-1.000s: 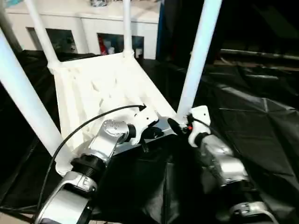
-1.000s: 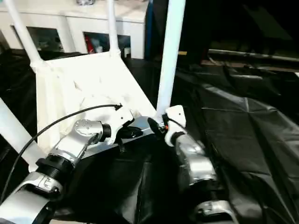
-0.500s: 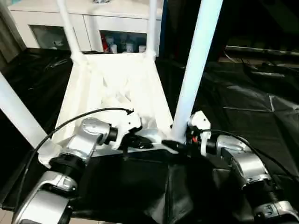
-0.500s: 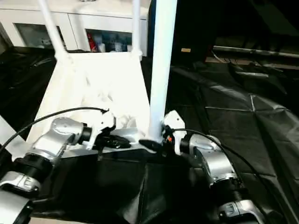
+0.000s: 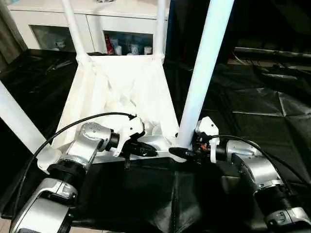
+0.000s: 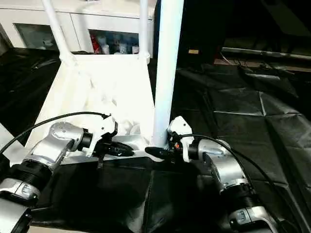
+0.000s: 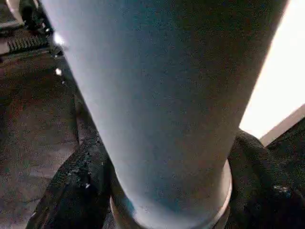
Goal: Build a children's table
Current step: Rotate leg to tighten
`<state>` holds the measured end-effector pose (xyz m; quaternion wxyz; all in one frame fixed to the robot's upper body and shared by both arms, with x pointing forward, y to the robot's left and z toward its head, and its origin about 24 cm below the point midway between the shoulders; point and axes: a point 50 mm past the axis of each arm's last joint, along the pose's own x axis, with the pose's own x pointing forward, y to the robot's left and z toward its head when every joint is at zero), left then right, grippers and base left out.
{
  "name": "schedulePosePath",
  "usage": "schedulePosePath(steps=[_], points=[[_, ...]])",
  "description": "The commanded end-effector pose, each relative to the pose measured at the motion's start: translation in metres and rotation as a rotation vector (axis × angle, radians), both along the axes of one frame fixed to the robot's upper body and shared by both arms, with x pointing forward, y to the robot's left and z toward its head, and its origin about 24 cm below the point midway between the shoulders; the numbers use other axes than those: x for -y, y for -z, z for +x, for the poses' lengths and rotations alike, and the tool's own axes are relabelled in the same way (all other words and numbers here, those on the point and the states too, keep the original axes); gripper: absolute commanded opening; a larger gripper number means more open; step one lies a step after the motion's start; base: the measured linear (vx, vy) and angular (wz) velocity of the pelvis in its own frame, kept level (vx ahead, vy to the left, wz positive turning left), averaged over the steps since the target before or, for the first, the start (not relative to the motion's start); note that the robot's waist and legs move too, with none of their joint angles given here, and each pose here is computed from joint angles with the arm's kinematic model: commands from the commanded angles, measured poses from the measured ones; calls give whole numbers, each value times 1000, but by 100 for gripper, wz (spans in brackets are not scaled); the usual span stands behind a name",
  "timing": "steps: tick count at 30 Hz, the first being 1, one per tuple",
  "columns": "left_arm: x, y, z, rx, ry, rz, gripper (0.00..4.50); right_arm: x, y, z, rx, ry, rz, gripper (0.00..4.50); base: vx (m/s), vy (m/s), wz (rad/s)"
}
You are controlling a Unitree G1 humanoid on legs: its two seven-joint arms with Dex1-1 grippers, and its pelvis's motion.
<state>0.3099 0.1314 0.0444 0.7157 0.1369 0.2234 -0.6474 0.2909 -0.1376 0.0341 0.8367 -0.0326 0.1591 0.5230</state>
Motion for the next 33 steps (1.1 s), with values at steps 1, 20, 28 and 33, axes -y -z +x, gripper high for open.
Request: schedulePosePath(steps=[1, 20, 28, 33], points=[[3, 18, -6, -40, -40, 37, 0, -5, 6, -3, -21, 35, 8, 276, 0, 0, 0], [86, 27, -7, 30, -148, 7, 0, -59, 23, 15, 9, 531, 22, 365, -8, -1, 0], [46, 27, -9, -14, -67, 64, 0, -31, 5, 5, 70, 168, 28, 378, 7, -2, 0], [19, 20, -11, -43, 0, 54, 0, -2, -5, 3, 66, 1, -26, 378, 22, -5, 0]])
